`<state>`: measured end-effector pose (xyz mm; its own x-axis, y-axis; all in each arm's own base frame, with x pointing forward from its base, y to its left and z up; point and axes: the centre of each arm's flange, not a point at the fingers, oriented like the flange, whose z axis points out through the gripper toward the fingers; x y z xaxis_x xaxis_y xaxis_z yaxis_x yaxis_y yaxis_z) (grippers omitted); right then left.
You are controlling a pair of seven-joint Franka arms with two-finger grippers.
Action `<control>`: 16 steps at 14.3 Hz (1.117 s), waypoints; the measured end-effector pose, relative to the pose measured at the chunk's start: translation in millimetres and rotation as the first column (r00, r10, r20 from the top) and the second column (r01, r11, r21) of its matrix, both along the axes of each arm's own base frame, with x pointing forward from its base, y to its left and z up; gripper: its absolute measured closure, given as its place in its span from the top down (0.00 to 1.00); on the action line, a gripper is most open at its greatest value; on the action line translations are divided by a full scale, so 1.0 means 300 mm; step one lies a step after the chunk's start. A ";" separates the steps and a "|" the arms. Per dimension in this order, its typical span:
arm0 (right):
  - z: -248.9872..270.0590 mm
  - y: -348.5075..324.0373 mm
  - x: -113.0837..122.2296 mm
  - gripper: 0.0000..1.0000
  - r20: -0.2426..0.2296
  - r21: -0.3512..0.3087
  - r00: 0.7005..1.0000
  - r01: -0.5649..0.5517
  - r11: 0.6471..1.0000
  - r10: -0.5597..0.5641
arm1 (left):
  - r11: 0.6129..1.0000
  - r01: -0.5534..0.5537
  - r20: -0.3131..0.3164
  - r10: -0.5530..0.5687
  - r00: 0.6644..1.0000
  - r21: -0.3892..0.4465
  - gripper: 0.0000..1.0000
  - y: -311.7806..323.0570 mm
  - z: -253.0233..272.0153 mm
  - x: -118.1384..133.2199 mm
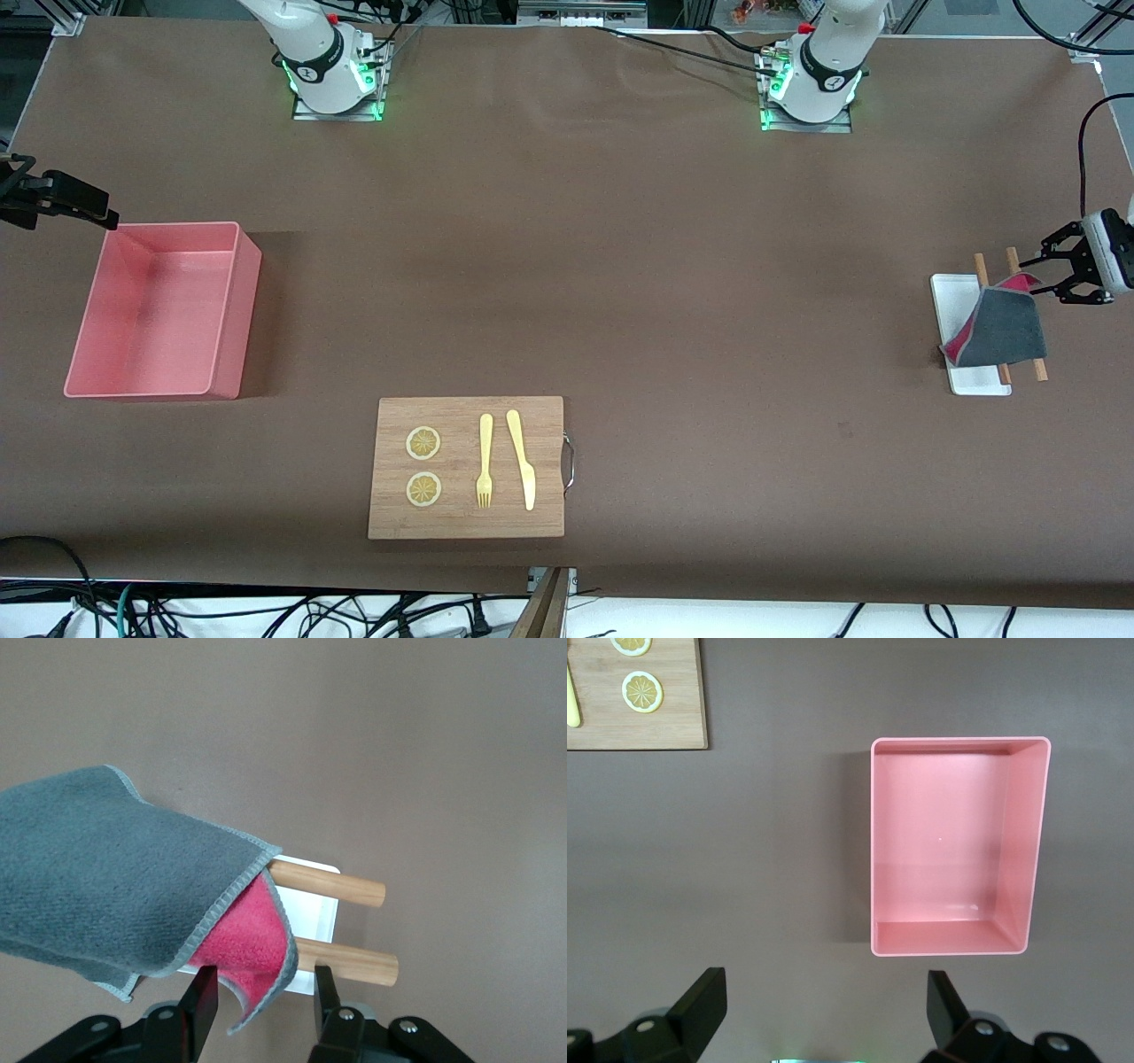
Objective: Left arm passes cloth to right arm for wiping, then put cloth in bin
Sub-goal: 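Lower the left gripper and grasp the grey cloth edge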
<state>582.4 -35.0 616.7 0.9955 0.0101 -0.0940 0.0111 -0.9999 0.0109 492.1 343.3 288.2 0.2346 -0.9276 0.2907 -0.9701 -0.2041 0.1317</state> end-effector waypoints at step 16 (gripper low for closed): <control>0.005 0.008 0.001 1.00 0.004 0.014 1.000 -0.002 1.000 0.002 | 1.000 0.002 0.004 -0.002 1.000 0.002 0.02 0.010 0.039 0.025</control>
<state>582.6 -32.5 618.1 0.9959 0.0134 -0.0900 0.0132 -0.9999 -0.0028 499.5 346.1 300.0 0.2313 -0.9287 0.2899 -0.9710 -0.2020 0.1277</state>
